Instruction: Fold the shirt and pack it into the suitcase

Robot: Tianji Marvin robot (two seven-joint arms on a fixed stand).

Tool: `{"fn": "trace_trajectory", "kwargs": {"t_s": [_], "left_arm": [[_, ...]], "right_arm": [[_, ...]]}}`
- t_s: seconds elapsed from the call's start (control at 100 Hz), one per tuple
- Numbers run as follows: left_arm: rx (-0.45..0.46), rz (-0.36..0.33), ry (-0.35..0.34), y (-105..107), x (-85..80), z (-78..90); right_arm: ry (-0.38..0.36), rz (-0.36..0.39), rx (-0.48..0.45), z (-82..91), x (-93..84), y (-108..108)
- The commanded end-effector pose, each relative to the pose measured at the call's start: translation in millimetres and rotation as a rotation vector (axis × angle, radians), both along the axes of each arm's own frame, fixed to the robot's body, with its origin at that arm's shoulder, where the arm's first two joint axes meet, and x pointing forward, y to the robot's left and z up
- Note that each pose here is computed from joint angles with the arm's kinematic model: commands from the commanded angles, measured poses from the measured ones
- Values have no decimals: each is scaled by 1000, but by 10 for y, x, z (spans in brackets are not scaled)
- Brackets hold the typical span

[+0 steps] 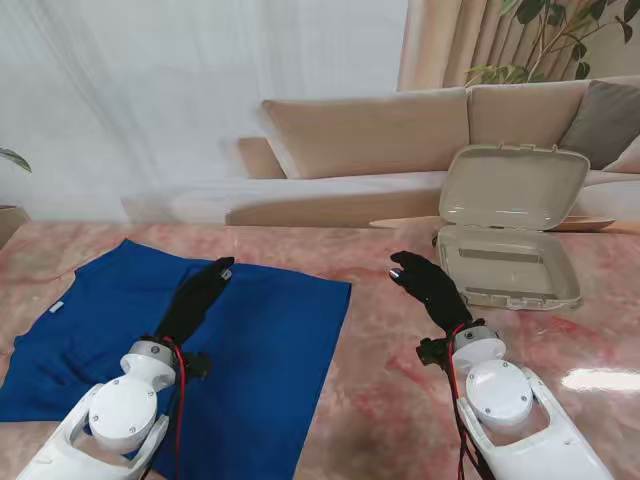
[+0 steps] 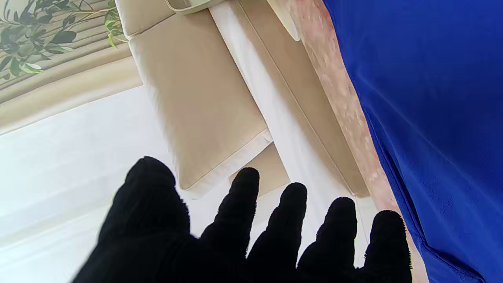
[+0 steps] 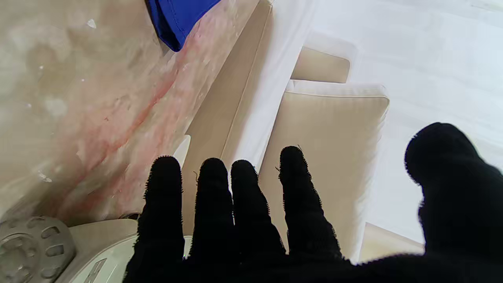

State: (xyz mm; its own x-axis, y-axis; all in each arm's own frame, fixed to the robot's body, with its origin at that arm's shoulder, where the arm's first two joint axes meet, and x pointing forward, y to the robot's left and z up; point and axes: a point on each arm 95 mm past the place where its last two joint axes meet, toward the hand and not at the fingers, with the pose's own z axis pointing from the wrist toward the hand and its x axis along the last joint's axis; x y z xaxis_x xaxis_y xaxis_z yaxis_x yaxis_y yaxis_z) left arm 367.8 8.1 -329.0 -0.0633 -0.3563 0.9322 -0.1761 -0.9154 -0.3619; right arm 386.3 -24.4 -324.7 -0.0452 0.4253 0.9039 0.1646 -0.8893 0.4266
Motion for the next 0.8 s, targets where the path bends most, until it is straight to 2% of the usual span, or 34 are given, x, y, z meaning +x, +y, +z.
{"fn": "trace_trajectory", "kwargs": {"t_s": [0.0,0.6,0.79], "left_arm": [[-1,-7,11,-8,-9,-24],[-32,-26,18,17,66,-53],[-42,-29,14,37,27,-59]], "right_arm": [[23,6,3,-40,-28,9],[58,9,-9,-52,-29,11],[78,8,-22,-47,-4,33]]}}
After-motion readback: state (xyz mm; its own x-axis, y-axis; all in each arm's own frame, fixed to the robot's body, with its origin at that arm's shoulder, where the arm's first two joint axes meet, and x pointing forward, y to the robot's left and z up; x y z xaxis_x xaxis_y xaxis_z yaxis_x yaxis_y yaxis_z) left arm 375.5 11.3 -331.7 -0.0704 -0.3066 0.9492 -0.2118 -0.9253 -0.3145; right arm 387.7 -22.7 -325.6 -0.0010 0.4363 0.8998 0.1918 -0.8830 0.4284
